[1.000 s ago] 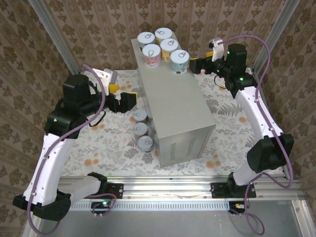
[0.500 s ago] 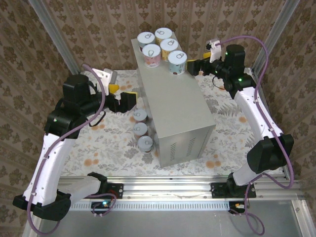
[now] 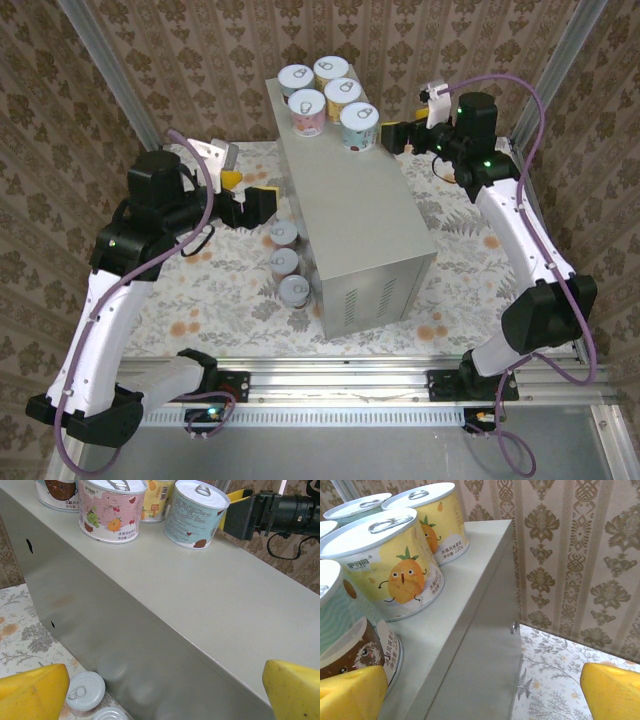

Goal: Place and organize the canned foods onto the counter

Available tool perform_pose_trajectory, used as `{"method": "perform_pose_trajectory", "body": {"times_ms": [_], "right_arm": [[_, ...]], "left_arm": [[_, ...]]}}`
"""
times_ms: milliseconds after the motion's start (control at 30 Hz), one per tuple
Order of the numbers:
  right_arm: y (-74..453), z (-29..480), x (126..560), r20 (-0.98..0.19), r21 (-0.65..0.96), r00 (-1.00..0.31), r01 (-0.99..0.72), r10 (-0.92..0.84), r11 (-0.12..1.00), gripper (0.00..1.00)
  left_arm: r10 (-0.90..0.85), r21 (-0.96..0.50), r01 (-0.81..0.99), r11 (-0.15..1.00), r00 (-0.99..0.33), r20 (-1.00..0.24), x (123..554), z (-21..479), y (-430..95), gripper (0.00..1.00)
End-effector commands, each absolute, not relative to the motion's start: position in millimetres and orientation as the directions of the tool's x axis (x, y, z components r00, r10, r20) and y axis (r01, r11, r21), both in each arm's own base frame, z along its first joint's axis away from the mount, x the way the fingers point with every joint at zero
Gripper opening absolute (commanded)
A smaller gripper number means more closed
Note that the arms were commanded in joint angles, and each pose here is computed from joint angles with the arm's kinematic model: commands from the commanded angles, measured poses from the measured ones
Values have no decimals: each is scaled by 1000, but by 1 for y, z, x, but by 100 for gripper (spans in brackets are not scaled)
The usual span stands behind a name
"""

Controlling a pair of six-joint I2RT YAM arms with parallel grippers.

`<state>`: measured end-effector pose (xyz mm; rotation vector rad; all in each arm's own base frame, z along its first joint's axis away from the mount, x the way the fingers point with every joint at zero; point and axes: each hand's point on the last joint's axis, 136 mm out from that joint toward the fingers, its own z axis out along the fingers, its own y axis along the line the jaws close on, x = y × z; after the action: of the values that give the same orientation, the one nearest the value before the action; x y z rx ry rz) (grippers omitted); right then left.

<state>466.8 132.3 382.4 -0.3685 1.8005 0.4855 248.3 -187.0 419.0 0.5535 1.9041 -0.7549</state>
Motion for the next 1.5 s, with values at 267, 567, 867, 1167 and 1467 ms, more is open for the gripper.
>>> {"method": "perform_pose_trajectory", "body": {"times_ms": [267,567,867,1167,1467], "right_arm": [[125,400,448,-970,73,-240,-468,-47,880,100],[135,393,454,-964,113,-264,-503,-28,857,100],[147,392,454,-961,109,-271,-531,-47,840,100],[142,398,452,-963,97,-265,-510,-48,855,100],[131,412,418,-955,19,-273,-455,-119,890,100]], "left_arm": [[50,-274,656,703,-430,-901,248,417,-188,100],[51,-271,654,706,-428,-902,246,417,-186,100],[47,-275,656,703,-429,-902,246,417,-187,100],[51,-271,653,707,-430,-901,246,415,-186,100],[75,-275,620,735,-478,-875,250,389,-183,100]]}}
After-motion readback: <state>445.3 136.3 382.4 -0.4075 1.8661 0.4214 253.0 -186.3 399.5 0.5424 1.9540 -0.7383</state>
